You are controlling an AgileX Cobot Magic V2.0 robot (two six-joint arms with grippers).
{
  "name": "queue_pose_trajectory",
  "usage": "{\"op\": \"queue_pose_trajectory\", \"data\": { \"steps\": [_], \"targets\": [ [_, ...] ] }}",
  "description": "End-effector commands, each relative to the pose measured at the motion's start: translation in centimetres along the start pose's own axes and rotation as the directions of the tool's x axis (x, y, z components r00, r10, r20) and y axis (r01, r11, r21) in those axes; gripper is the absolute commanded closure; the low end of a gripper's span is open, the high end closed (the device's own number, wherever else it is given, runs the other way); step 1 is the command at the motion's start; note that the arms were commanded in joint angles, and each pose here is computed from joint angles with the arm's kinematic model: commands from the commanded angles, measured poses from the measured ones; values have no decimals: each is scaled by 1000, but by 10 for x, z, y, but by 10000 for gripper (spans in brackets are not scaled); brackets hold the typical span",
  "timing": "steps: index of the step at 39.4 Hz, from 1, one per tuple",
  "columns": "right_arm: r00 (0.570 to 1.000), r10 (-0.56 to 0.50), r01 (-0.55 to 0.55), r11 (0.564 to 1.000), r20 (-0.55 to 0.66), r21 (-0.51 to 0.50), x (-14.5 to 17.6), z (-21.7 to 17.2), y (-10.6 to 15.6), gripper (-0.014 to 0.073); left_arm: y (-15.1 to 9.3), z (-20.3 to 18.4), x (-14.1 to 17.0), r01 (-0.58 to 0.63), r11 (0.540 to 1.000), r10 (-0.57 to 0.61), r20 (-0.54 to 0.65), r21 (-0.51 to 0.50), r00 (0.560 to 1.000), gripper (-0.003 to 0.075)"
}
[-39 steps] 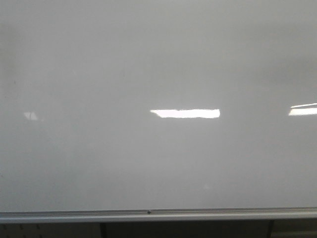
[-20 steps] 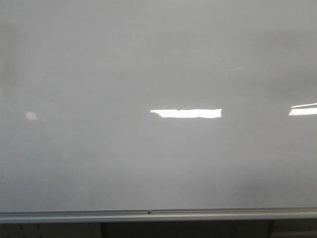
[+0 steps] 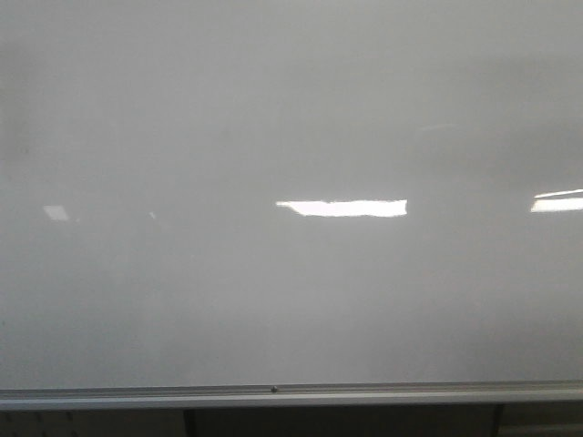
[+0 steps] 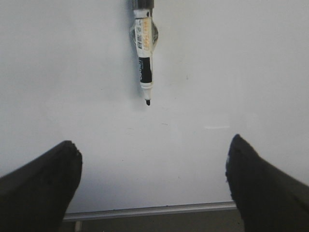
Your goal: Write number 2 on whiteboard
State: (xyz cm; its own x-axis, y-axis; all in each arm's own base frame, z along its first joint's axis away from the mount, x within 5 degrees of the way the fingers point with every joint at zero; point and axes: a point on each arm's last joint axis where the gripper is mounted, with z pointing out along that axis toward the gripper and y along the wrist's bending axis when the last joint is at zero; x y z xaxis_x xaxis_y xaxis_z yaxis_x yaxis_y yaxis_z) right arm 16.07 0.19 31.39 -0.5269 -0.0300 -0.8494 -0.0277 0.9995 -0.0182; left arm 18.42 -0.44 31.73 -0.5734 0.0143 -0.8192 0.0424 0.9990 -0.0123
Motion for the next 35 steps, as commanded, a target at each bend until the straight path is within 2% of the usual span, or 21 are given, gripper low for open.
{"op": "queue_pose_trajectory", "data": {
  "steps": [1,21,35],
  "targets": [
    [995,-3,3,1000,104,2,-16,-6,0,16,-2,4,-24,9,1000,-10,105,8,994,123],
    [994,-3,3,1000,108,3,-17,-6,0,16,2,85,-49,16,1000,-16,78,-7,997,124],
    [994,-3,3,1000,108,3,-17,-6,0,16,4,128,-51,38,999,-37,80,-12,996,124]
  ]
}}
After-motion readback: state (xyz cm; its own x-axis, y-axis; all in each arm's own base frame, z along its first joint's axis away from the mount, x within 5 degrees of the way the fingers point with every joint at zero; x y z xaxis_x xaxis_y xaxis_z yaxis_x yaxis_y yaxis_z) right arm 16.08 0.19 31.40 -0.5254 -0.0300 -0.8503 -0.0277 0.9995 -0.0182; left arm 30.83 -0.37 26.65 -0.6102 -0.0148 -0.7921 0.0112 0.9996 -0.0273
